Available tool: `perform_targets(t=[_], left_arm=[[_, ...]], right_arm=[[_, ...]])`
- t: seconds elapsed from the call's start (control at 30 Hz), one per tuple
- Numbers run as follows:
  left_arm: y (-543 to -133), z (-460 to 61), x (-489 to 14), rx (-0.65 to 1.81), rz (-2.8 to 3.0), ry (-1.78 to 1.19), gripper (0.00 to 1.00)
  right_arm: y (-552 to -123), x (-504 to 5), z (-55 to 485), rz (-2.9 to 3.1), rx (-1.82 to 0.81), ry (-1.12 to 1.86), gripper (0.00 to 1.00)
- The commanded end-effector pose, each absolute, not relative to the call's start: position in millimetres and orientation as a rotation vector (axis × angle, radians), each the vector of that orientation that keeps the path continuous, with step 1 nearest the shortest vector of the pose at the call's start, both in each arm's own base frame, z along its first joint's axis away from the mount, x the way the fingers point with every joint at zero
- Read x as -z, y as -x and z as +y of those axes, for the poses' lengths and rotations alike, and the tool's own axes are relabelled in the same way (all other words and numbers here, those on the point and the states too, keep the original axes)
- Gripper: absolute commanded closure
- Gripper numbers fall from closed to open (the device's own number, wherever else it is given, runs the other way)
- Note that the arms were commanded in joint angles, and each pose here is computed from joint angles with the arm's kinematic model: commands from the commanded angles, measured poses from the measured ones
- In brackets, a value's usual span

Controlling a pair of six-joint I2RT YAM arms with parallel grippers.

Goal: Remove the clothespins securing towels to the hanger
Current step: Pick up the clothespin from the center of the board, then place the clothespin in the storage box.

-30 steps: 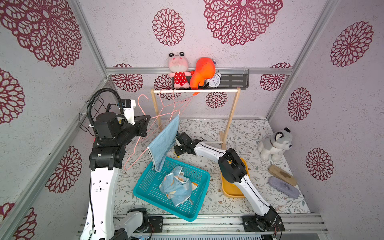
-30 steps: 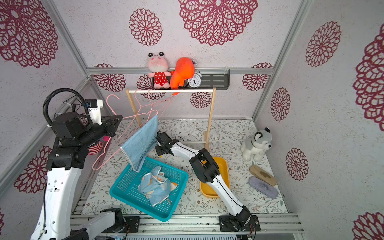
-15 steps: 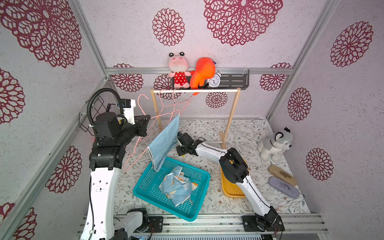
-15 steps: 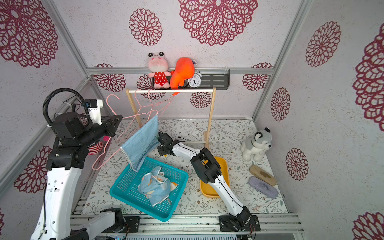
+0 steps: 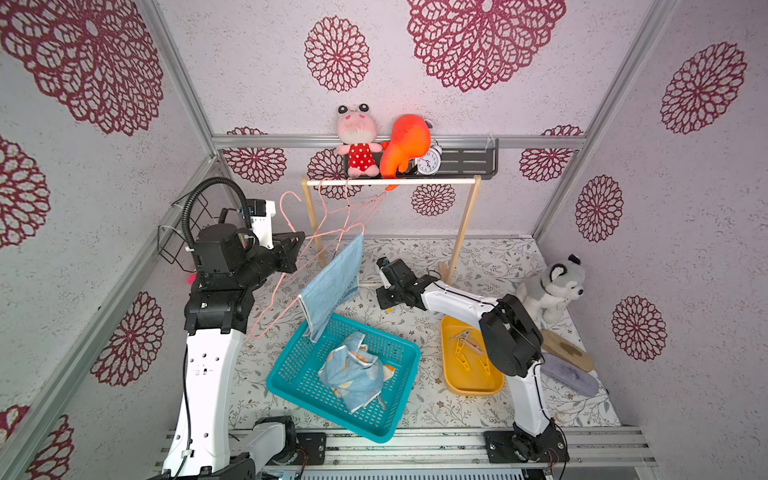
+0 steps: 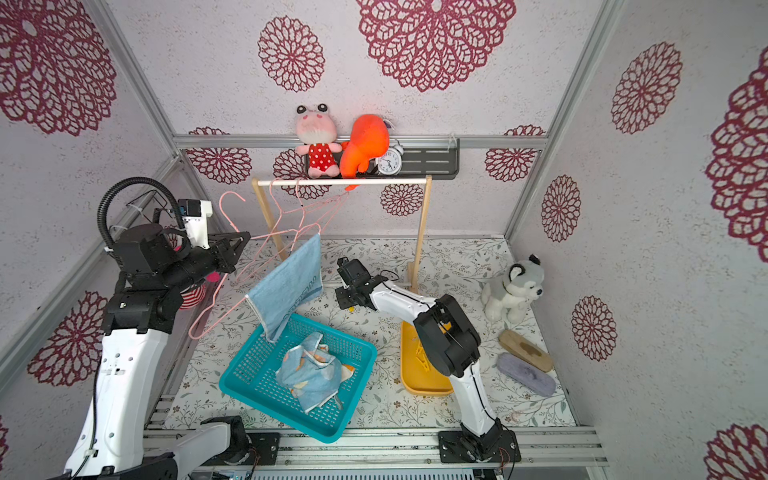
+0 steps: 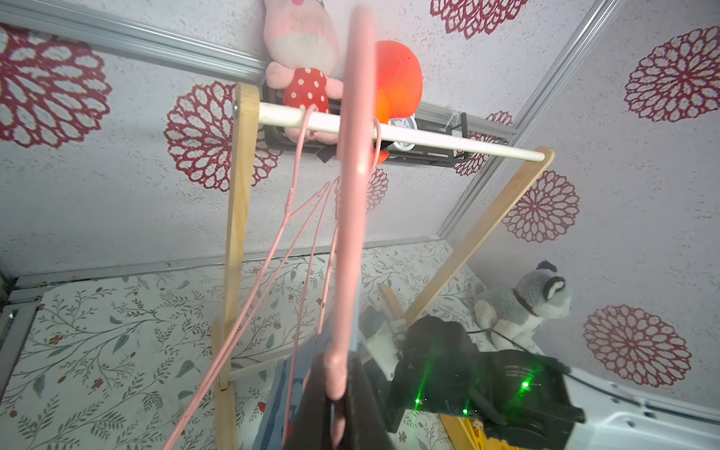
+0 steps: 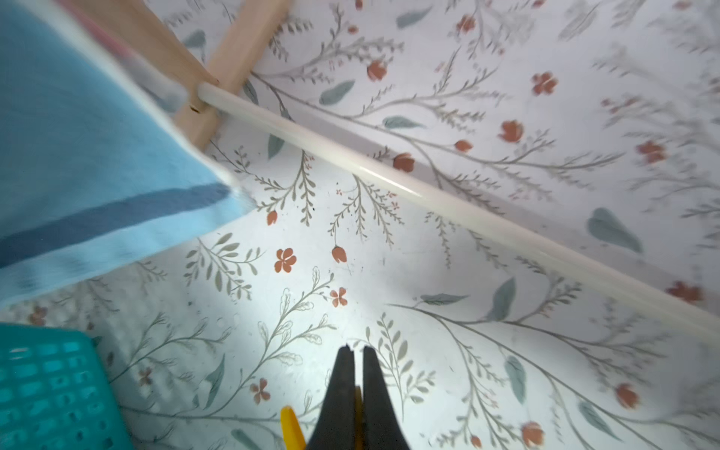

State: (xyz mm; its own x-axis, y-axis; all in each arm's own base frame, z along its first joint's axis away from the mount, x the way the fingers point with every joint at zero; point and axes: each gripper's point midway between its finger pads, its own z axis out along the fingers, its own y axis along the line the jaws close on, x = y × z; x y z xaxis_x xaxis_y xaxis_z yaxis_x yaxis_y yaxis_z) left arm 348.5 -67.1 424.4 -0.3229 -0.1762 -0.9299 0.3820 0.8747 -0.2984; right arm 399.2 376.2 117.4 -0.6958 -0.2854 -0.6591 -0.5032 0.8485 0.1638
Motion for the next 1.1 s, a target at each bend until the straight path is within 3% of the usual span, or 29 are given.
perform_targets(t=[0.0,0.13,0.43,0.73,0.8,0.93,1.07], left_arm=[[-349,-77,-435,0.591,1.772,-0.193,1.00],[-346,-83,-438,0.596,1.767,-0.211,1.00],[-345,-92,-435,0.608,1.780,-0.237,1.00],[-344,-99,-434,0.615,1.785,-0.256,1.00],[-344,-101,-433,0.617,1.787,-0.259,1.00],[-344,-104,-432,0.618,1.794,-0.271,1.00],[-342,-105,-433,0.612,1.792,-0.278,1.00]], right_arm=[[-389,-178,357,2.258,-0.430,0.556,1.00],[-370,-201,313,2.239,-0.347,0.500,1.00],[-315,-180,173,2.355,-0.171,0.176,1.00],[-268,-109,134,2.522,-0.186,0.038,1.00],[-265,-94,130,2.547,-0.185,0.010,0.95],[-268,-86,129,2.554,-0.167,-0.013,0.72],[-275,-100,122,2.529,-0.095,0.003,0.64]])
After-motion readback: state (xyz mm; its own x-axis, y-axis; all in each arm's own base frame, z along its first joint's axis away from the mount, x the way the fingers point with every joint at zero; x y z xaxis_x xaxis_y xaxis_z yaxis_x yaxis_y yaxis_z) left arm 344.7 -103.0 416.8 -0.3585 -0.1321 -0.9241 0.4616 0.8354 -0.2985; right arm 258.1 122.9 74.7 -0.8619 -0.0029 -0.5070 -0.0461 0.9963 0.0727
